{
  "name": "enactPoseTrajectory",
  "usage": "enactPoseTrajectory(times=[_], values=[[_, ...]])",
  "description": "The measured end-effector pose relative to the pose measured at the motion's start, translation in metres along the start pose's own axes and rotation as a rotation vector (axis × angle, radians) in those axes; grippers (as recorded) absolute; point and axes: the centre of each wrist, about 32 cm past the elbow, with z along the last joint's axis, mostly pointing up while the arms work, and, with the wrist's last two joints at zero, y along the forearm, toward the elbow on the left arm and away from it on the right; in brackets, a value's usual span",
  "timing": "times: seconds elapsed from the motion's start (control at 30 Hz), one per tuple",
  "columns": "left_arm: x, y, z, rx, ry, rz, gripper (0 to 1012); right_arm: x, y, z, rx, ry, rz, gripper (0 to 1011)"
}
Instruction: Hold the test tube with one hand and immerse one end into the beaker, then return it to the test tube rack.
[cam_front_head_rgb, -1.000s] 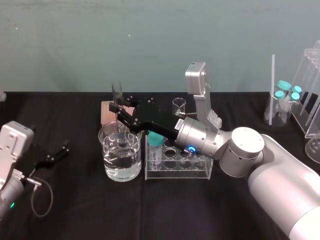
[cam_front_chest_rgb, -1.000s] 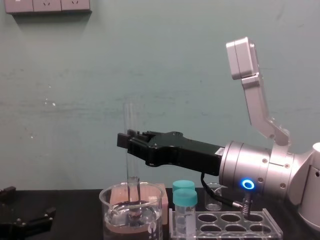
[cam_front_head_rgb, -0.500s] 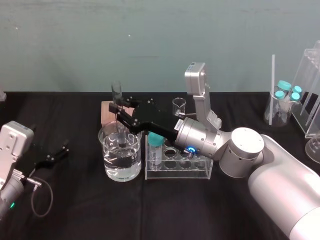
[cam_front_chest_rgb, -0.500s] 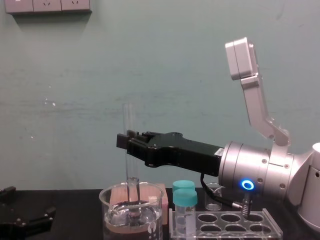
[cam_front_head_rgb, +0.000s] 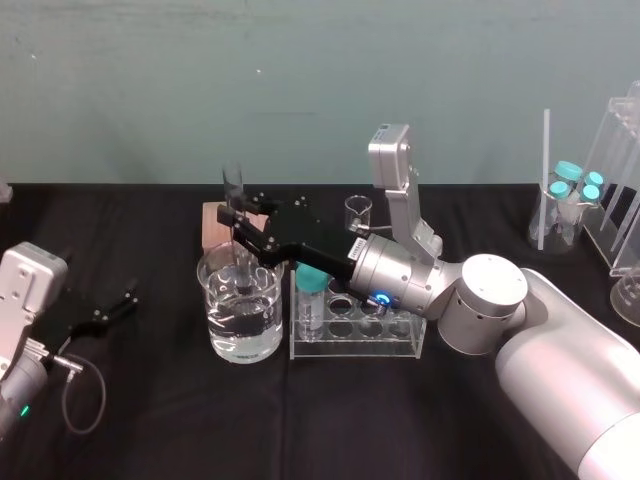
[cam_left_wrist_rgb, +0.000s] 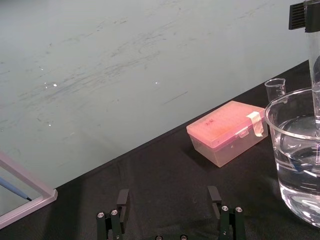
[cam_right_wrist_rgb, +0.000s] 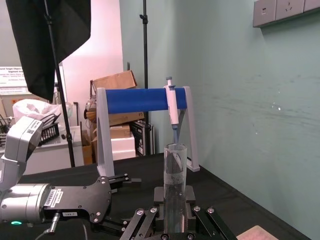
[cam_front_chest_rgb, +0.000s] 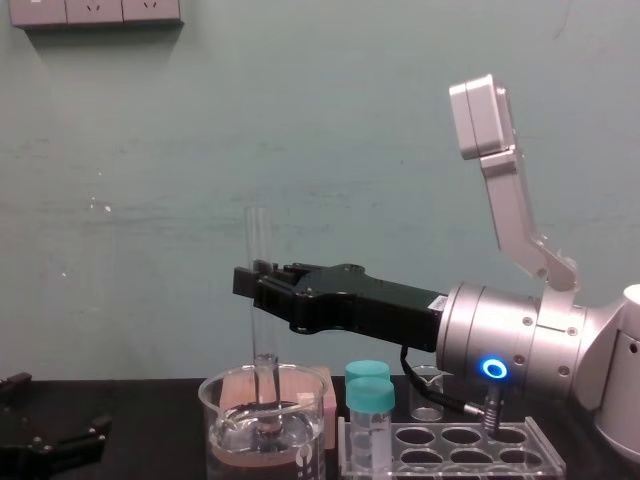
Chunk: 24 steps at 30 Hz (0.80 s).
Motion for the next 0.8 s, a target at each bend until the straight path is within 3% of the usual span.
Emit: enactPoseTrajectory(times=[0.8], values=[[0.0,0.0,0.0,0.0,0.0,0.0,1000,0.0022,-0.0015,0.0008,0.005,0.0,-0.003,235]])
